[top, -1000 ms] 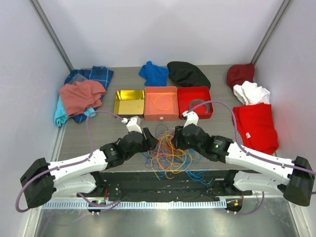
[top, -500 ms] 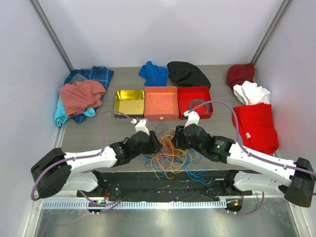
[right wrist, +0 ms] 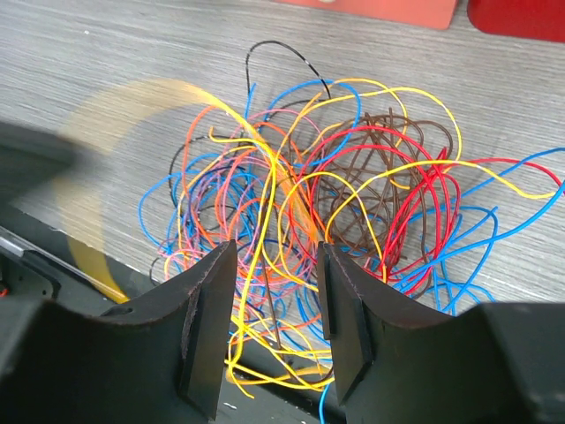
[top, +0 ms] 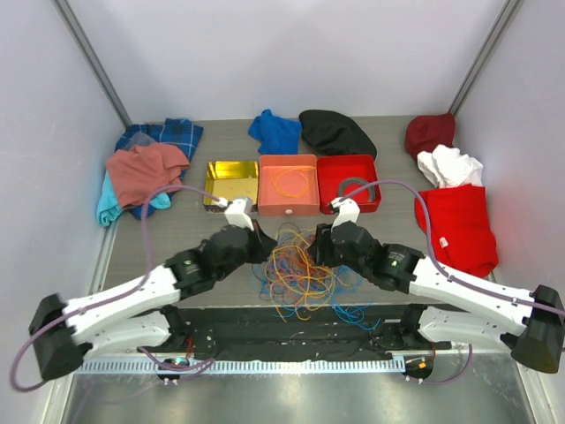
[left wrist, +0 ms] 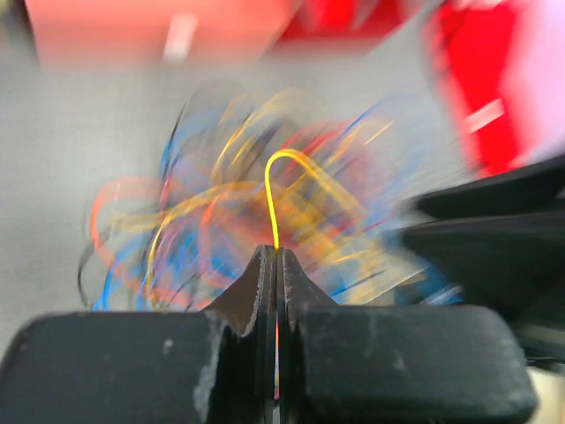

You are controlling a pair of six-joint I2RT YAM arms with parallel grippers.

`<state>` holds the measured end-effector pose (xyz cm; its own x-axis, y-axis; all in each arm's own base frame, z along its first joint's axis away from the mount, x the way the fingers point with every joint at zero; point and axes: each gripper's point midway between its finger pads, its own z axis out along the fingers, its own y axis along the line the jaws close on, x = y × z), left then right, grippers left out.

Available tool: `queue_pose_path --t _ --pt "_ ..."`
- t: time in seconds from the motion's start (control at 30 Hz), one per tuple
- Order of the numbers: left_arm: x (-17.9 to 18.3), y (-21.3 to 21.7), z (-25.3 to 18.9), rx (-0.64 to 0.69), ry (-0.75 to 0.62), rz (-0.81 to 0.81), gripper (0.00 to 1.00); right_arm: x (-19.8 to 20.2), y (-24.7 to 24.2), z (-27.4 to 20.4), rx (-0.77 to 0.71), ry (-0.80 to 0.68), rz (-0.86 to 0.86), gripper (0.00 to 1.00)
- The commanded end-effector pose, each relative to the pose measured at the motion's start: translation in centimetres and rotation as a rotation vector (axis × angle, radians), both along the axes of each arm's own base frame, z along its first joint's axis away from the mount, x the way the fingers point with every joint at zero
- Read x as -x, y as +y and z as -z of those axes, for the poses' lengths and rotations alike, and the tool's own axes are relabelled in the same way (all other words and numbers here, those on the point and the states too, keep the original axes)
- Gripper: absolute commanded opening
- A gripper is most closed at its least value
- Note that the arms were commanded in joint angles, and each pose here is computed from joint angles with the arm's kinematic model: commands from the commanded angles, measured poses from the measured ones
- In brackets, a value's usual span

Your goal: Untangle the cables

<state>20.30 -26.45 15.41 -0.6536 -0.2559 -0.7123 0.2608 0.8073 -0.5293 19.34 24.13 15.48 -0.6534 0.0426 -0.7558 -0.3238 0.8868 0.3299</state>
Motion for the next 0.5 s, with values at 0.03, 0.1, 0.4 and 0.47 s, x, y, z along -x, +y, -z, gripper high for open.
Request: queue_pose_path --t 0.03,0.1,0.4,0.47 --pt "-0.9 4.3 -16.6 0.111 -0.318 -0.091 0.00 0.0 0.8 -1.6 -0.062 -0.040 -0.028 0.49" --pt "-0.6 5.8 -21.2 0.127 -0.393 -0.104 0.00 0.1 1.4 -2.0 -0.083 -0.044 -0.049 0.50" --pt "0.0 9.9 -33.4 0.151 -0.608 -0.172 0.00 0.8 2.9 -7.4 -0.183 -0.160 -0.117 0.54" --pt "0.1 10.3 -35.5 0.156 -0.646 -0.177 0.00 1.1 2.9 -8.1 -0.188 -0.176 -0.122 0.54"
